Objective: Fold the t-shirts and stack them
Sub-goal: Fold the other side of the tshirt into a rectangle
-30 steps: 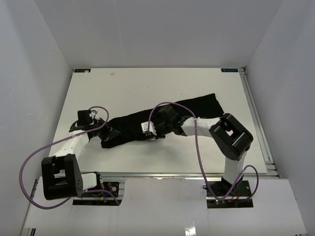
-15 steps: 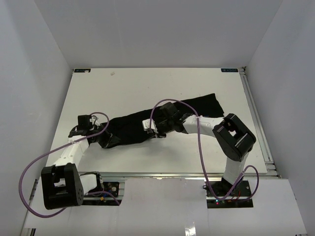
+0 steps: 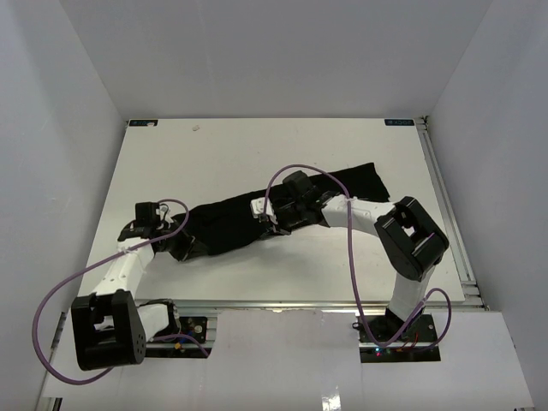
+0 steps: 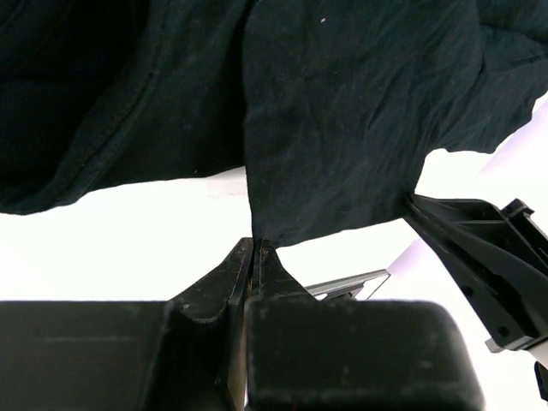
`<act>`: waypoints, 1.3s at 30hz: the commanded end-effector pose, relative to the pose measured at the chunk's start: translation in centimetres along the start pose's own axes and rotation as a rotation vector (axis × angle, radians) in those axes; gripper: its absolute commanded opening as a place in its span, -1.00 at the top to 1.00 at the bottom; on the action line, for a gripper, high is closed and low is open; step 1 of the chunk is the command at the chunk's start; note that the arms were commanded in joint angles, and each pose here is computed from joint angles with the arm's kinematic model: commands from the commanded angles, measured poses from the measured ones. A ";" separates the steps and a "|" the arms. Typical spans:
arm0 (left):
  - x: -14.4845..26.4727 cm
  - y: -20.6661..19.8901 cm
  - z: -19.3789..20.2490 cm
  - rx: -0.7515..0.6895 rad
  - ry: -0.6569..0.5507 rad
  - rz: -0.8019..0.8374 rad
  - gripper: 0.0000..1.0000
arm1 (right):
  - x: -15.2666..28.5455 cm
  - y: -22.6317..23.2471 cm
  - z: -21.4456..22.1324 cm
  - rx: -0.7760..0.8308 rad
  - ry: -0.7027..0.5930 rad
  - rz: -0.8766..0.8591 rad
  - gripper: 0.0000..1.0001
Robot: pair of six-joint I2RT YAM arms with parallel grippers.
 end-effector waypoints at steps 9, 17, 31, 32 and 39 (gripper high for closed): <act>0.8 -3.0 -1.6 0.063 -0.031 0.019 0.85 | 1.3 -3.9 -2.4 -0.068 -0.069 0.057 0.72; 0.1 -3.4 -1.7 0.046 0.035 0.015 0.85 | 0.9 -3.9 -2.0 -0.041 -0.070 0.020 0.71; 0.3 -1.6 0.6 0.254 0.107 -0.050 0.84 | 1.1 -2.0 -1.4 -0.074 -0.088 -0.067 0.71; 0.2 -1.7 0.7 0.298 0.113 -0.059 0.84 | 1.1 -2.4 -1.5 -0.078 -0.089 -0.061 0.71; 0.2 -2.9 1.3 0.565 0.207 -0.111 0.85 | 0.8 -3.3 -1.6 -0.107 -0.095 -0.034 0.71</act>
Point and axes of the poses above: each gripper's point midway between its finger pads, its own x axis back along the fingers, its own y axis along the line the jaws close on, z = x × y, the point moved 3 cm from there along x, back along the fingers, and after that the axes turned 13 degrees about x, right-handed, at the moved point
